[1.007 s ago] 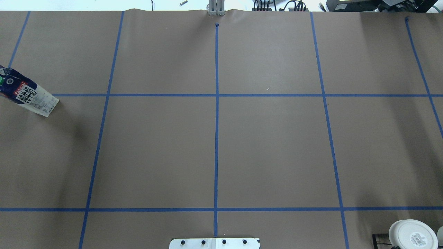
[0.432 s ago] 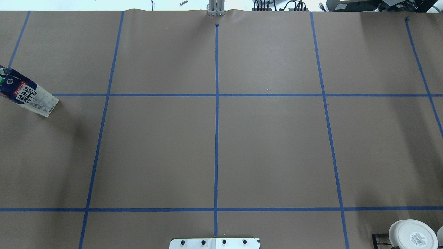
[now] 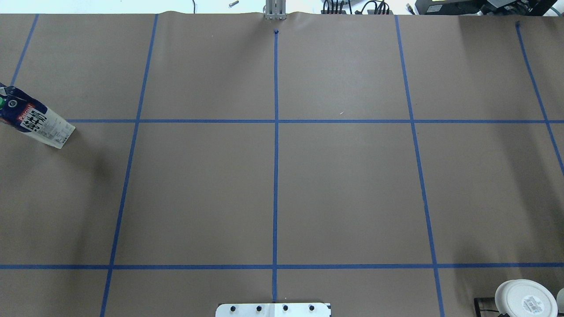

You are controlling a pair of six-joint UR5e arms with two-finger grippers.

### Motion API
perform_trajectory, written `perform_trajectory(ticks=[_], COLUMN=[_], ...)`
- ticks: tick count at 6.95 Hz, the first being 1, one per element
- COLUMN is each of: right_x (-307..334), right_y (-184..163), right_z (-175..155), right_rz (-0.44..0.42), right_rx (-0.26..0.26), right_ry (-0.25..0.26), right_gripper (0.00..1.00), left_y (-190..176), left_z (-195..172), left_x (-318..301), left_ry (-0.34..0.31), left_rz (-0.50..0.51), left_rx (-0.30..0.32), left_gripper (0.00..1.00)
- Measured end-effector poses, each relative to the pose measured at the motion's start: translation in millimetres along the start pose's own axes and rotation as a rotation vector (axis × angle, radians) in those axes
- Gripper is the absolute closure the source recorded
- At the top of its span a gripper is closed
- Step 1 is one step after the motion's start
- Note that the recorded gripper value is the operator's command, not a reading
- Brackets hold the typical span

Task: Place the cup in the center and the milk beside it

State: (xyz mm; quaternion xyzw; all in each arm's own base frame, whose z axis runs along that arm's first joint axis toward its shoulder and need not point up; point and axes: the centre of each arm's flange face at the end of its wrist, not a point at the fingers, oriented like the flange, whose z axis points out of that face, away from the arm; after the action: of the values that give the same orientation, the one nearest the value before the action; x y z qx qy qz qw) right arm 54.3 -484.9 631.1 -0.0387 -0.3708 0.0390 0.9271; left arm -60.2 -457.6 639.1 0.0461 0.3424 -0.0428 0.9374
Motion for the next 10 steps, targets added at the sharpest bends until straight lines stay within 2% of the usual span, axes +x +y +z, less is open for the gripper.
perform_trajectory(ticks=[2,3,6,10], right_x=[2.1,-0.7,-0.5,-2.8], right_y=[-4.4,-8.2,-12.8,-10.4], right_z=[-2.4,-5.8,-6.5,-7.1], right_rz=[-0.006,-0.012,-0.016,-0.043], right_rx=[0.016,0.024,0.031,0.044], right_ry=[0.049,0.057,0.069,0.05], right_gripper=[0.0,0.0,0.0,0.0], left_y=[-1.0,0.8,-1.2,3.8], left_z=[-3.5,-2.8,-4.6,5.3], left_x=[3.3,2.6,4.4,-5.8], left_ry=[0.002,0.002,0.003,0.013], left_rz=[0.007,0.006,0.022,0.033], left_rx=[0.01,0.008,0.026,0.045], left_gripper=[0.02,0.02,0.02,0.02])
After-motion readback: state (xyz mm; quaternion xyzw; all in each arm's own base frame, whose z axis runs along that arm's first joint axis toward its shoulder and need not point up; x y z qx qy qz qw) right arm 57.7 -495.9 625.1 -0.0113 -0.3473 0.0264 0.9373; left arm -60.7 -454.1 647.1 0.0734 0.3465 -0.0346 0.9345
